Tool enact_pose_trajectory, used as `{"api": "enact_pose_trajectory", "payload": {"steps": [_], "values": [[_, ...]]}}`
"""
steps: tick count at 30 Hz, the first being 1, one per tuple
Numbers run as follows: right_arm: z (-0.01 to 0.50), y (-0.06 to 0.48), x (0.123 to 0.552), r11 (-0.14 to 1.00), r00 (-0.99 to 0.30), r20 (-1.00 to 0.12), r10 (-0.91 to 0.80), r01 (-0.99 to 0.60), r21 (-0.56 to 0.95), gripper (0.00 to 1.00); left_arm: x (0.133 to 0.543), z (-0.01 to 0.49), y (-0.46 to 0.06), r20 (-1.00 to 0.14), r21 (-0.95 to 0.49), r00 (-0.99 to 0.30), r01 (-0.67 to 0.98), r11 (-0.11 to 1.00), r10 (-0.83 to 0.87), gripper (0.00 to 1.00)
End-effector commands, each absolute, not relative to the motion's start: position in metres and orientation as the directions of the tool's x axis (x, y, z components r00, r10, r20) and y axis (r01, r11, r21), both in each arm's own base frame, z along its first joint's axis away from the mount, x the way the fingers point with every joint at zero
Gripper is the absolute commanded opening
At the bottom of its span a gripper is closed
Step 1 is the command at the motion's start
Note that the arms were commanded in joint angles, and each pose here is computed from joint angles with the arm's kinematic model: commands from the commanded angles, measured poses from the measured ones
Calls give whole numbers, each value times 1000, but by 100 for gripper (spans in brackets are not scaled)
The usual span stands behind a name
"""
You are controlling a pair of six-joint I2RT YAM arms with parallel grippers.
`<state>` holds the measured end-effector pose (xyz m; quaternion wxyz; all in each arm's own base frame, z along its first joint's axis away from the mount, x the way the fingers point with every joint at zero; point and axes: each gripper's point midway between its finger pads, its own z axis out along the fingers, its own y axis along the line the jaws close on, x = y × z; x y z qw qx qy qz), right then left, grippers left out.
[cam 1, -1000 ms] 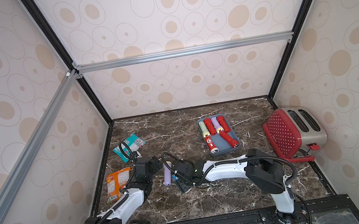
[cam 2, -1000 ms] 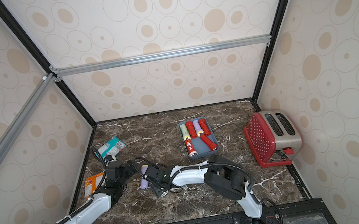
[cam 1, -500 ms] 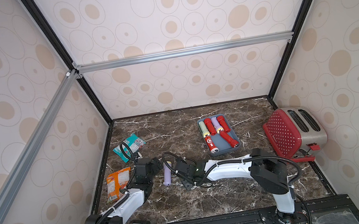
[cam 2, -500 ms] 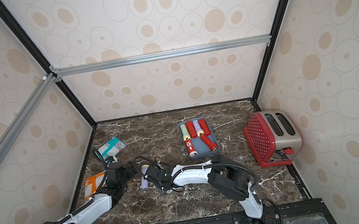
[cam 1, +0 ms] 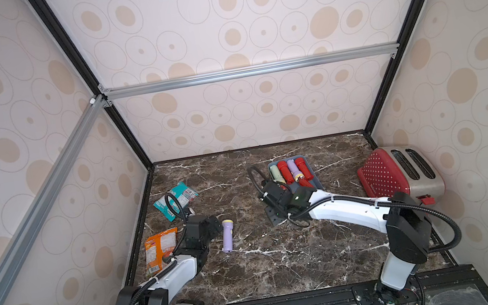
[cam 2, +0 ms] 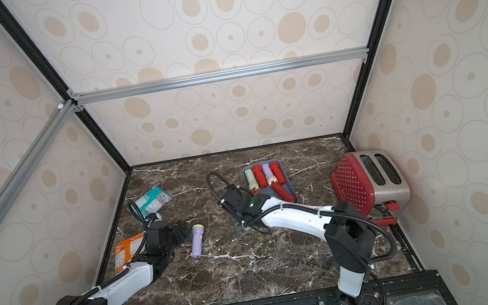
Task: Put the flashlights into the storage boxes
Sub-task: Place the flashlight at the storage box.
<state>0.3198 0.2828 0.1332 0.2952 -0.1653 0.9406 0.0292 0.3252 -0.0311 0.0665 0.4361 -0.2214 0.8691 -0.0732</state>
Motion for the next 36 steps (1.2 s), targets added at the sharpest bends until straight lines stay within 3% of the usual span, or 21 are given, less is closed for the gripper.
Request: {"api": "enact_pose_trajectory", "payload": {"steps": [1,14,36], "values": [[144,245,337,948,-782,-545,-301,-309,-80,31,337,83,-29,-751,-327,-486,-314,891,-447,99],[119,185,380,978,-859,-475,-193,-206,-26,32,337,82,-30,-750,-324,-491,-312,893,-444,99],[72,164,411,976,-908,-359,-216,-212,-51,33,338,82,-29,-751,-316,-495,-312,896,-437,99]]}}
